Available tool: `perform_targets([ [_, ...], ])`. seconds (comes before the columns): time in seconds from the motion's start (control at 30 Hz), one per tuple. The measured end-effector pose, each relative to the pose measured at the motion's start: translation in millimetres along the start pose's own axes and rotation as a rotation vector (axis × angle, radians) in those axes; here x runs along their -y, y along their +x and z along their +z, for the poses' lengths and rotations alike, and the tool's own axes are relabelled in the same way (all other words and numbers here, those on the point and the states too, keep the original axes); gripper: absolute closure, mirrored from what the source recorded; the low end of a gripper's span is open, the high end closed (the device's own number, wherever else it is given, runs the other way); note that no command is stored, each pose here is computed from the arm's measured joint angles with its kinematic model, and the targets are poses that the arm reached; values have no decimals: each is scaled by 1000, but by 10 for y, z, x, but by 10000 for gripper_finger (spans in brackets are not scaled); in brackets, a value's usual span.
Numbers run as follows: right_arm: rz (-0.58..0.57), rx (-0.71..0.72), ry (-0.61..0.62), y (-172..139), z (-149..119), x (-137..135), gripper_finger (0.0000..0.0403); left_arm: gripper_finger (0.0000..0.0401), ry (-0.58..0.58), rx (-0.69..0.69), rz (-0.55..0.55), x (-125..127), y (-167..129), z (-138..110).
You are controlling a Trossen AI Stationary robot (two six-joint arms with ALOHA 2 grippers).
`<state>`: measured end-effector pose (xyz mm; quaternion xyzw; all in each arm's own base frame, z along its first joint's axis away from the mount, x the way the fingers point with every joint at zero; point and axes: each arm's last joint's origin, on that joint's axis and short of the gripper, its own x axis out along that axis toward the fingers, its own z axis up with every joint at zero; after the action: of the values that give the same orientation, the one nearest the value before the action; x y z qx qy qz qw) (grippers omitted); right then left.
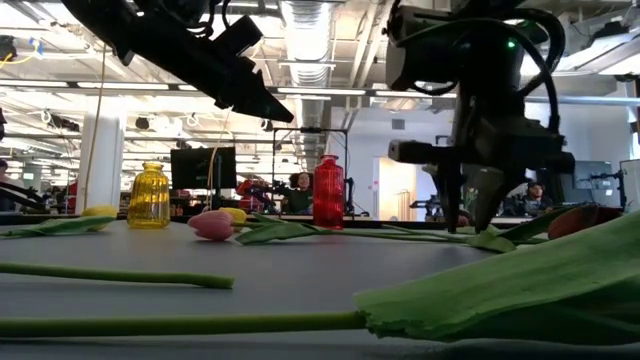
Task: Sort flowers into vase by color
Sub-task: Put the bottom dark red flower into the red flower vase
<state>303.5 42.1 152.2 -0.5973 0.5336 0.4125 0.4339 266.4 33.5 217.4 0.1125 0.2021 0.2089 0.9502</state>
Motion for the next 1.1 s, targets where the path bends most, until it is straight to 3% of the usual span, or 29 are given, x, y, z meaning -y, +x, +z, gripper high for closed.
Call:
perform_targets([
  [0.37,-57,20,-14,122,37,-26,251,106,-3,0,0,0,0,0],
  [0.7,-69,62,34,113,50,-12,387,106,0,-1,0,0,0,-1],
  [0.93,-97,-25,54,29,53,55,371,106,4,-1,0,0,1,-2],
  [1.1,-132,39,161,-331,-104,109,389,106,4,-2,0,0,1,-2],
])
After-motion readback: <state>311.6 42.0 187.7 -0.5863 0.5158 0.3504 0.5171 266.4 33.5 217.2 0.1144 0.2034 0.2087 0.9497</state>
